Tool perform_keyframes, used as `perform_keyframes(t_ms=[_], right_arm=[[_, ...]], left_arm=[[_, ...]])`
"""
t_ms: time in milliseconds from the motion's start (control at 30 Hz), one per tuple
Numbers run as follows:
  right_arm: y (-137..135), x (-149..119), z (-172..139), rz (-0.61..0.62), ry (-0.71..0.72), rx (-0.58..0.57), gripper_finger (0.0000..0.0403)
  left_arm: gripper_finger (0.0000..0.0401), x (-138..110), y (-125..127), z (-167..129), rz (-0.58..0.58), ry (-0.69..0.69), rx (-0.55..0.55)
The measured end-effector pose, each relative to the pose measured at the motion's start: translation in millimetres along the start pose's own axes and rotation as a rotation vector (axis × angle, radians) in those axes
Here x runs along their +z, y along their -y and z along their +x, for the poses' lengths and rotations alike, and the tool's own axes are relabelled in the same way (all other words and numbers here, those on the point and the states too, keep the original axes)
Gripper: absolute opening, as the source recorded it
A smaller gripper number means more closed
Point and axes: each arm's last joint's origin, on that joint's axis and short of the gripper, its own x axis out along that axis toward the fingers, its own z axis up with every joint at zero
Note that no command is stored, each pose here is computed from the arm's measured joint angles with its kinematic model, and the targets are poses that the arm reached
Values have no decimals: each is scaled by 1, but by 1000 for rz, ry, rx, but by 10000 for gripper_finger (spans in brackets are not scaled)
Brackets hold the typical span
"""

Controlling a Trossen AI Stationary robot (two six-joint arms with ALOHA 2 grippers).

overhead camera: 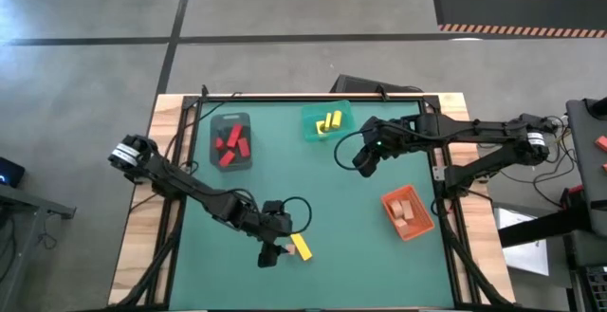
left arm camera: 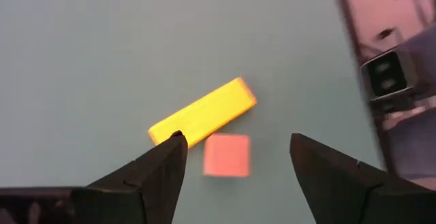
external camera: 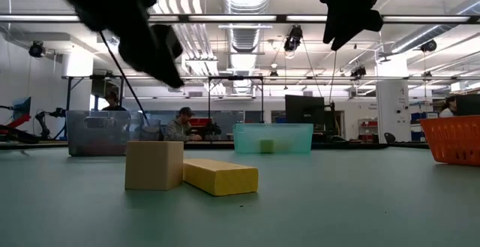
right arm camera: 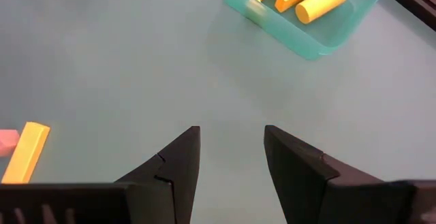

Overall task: Sort & place blocks by color
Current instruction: Put the light brown block into the orange bin

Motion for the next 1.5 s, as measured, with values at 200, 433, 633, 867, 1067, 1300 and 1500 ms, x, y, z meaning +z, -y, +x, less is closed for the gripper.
perform_keyframes(t_ms=[200,433,633,867,1067,1300,1500], right_arm=[[0,0,0,0,0,0,155],[0,0,0,3,-1,0,155],[0,0,0,6,-1,0,155],[0,0,0,12,0,1,155],[0,0,0,15,0,1,155],[0,0,0,15,-1,0,155],[0,0,0,15,-1,0,155]], left_arm=[[244,-12,-6,6,37,21,27],[244,-17,-9,9,35,43,27],[244,-22,-6,11,49,53,54],[244,-23,-1,30,52,76,67],[244,-23,1,37,55,69,66],[244,-32,8,42,76,33,45],[244,-37,5,51,80,14,82]])
